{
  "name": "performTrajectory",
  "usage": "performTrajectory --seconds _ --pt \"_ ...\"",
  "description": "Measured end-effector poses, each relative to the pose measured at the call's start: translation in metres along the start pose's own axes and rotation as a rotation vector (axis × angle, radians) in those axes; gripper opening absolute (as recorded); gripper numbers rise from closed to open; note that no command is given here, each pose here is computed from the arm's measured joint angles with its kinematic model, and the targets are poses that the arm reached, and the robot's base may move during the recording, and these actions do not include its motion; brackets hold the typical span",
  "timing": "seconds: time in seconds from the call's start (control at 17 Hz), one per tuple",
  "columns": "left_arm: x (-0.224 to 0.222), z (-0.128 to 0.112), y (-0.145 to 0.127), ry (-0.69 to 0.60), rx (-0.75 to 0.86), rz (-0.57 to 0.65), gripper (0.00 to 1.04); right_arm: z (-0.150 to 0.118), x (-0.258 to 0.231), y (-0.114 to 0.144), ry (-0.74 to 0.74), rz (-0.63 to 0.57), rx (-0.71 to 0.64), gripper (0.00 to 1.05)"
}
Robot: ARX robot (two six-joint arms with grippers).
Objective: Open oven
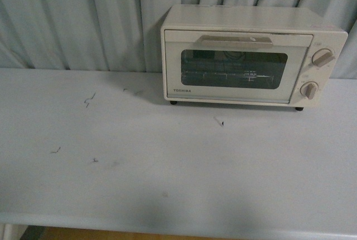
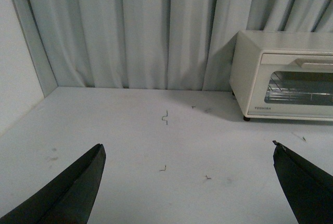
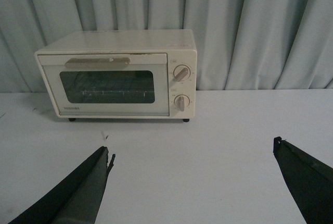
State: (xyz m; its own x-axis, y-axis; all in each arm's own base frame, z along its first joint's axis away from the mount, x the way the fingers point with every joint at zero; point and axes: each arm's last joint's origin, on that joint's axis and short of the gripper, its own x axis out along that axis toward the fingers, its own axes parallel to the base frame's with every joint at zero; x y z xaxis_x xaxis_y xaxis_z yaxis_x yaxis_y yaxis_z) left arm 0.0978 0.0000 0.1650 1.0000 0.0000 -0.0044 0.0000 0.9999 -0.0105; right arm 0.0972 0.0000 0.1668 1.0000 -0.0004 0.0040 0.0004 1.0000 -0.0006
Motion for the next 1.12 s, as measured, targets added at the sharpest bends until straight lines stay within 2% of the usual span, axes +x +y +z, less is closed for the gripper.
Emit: performTrajectory --seconds 1.12 --pt "0.0 0.0001 0.0 -0.001 0.0 0.0 0.98 0.0001 0.0 0.0 -0.001 0.0 0.0 0.98"
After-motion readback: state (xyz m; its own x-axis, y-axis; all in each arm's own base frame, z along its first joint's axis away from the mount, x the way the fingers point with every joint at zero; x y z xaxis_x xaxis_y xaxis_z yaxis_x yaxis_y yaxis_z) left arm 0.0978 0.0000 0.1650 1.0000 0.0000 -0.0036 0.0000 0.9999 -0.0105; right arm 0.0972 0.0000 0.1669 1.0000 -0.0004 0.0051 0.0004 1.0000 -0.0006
